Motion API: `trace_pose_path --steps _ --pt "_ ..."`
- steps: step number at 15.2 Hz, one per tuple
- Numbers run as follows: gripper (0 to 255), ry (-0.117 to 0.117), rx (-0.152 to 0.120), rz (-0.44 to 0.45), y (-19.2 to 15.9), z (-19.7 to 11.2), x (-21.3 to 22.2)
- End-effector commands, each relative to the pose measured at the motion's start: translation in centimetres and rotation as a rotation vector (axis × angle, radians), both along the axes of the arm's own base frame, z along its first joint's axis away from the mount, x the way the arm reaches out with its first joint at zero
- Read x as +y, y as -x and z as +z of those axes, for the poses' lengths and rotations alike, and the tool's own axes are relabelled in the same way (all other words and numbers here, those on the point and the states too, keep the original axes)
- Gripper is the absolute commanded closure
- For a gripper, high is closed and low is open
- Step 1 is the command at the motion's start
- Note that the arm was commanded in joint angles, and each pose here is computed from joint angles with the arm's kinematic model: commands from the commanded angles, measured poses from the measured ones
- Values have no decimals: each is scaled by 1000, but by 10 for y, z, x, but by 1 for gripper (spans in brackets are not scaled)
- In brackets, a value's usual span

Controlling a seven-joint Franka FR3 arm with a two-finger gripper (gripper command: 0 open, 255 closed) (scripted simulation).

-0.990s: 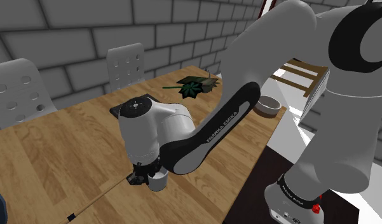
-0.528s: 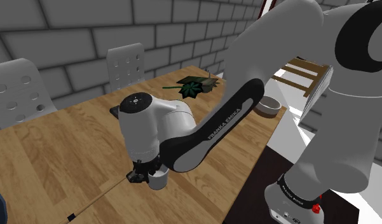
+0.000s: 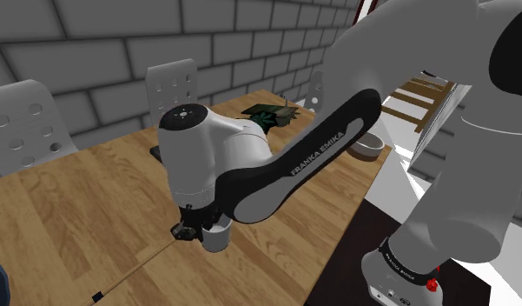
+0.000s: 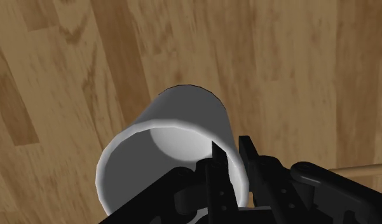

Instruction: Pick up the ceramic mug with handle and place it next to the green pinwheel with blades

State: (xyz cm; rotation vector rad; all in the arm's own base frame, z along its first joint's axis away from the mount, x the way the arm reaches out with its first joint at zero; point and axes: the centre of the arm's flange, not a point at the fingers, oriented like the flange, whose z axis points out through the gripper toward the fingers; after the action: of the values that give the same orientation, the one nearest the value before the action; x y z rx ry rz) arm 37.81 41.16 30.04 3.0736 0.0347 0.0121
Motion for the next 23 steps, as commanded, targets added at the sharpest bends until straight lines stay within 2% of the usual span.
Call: trace_pose_path --steps 1,22,23 --pt "255 0 0 0 0 11 1" --pt "255 0 0 0 0 120 1" --pt "255 0 0 0 -8 120 -10"
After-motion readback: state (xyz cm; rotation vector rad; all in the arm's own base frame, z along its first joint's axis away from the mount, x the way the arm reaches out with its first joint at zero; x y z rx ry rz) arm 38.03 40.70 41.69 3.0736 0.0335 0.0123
